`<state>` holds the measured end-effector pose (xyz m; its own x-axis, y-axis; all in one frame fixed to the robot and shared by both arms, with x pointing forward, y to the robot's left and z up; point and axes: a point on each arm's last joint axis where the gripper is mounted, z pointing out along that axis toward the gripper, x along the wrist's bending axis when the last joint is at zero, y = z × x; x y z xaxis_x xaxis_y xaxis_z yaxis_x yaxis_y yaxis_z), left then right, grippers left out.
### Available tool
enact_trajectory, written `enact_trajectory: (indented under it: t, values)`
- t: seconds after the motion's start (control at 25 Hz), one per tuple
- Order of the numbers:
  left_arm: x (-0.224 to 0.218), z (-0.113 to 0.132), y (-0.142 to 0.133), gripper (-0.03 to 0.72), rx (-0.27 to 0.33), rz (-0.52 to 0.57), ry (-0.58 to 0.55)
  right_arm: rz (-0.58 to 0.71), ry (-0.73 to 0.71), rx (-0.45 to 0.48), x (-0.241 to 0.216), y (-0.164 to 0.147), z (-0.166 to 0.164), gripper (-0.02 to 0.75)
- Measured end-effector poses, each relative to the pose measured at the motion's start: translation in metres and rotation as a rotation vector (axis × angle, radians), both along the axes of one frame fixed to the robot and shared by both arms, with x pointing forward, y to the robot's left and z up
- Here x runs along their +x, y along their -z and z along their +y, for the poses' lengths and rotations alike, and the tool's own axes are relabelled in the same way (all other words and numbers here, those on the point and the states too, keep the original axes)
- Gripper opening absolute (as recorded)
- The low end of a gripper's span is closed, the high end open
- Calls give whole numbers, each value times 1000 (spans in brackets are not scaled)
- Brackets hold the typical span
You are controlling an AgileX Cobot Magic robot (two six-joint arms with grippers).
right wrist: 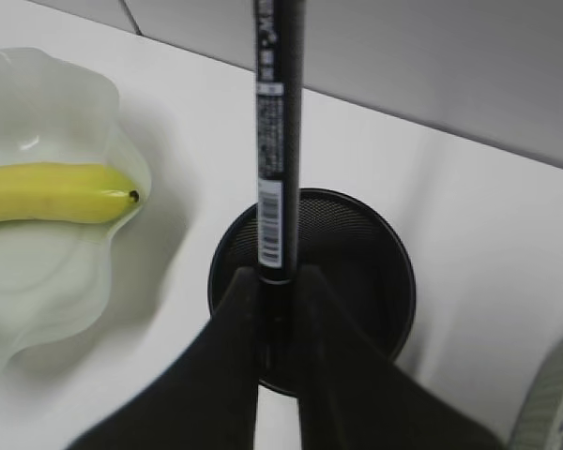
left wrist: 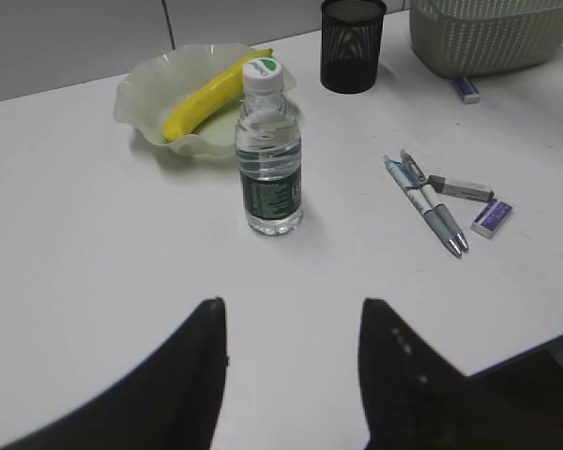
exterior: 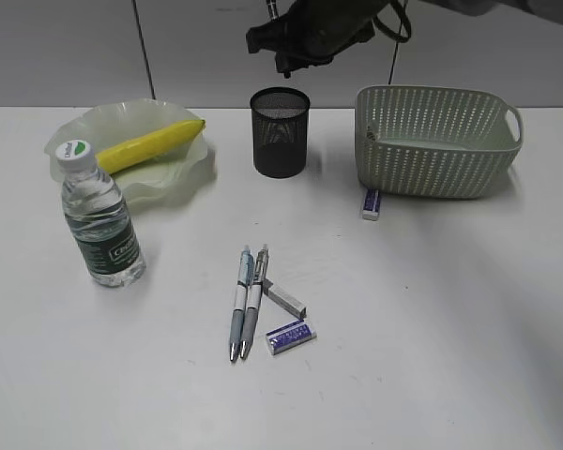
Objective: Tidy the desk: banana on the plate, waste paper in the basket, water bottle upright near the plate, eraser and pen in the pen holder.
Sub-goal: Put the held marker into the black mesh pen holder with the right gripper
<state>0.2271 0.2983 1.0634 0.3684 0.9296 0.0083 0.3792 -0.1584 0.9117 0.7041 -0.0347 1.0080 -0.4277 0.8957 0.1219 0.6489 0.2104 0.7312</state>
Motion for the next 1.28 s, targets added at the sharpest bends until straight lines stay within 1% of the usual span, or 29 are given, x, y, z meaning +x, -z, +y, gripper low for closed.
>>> enact_trajectory:
  t: [0.2,0.32,0.6,0.68,0.72,0.8,0.92,0.96,1.08,1.24,1.28]
  values:
    - [0,0,0,347,1,0,-1,-74,-29,25,-5,17,13,76]
    - [0,0,0,347,1,0,-1,-98,-30,36,-9,23,13,76]
    - [0,0,0,347,1,0,-1,-205,-36,56,-35,0,-4,76]
    - [0,0,0,347,1,0,-1,-259,-35,79,-46,-10,-11,76]
    - [0,0,0,347,1,0,-1,-274,-34,86,-52,-9,-15,76]
    - [0,0,0,347,1,0,-1,-356,-27,133,-64,-15,-22,76]
    - [0,0,0,347,1,0,-1,-476,-22,193,-75,-1,-30,76]
    - [0,0,0,347,1,0,-1,-504,-21,208,-77,8,-31,76]
    - [0,0,0,347,1,0,-1,-546,-18,228,-77,36,-31,76]
    - [0,0,0,347,1,0,-1,-603,-14,258,-70,64,-27,76]
    - [0,0,0,347,1,0,-1,-613,-14,264,-68,67,-26,76]
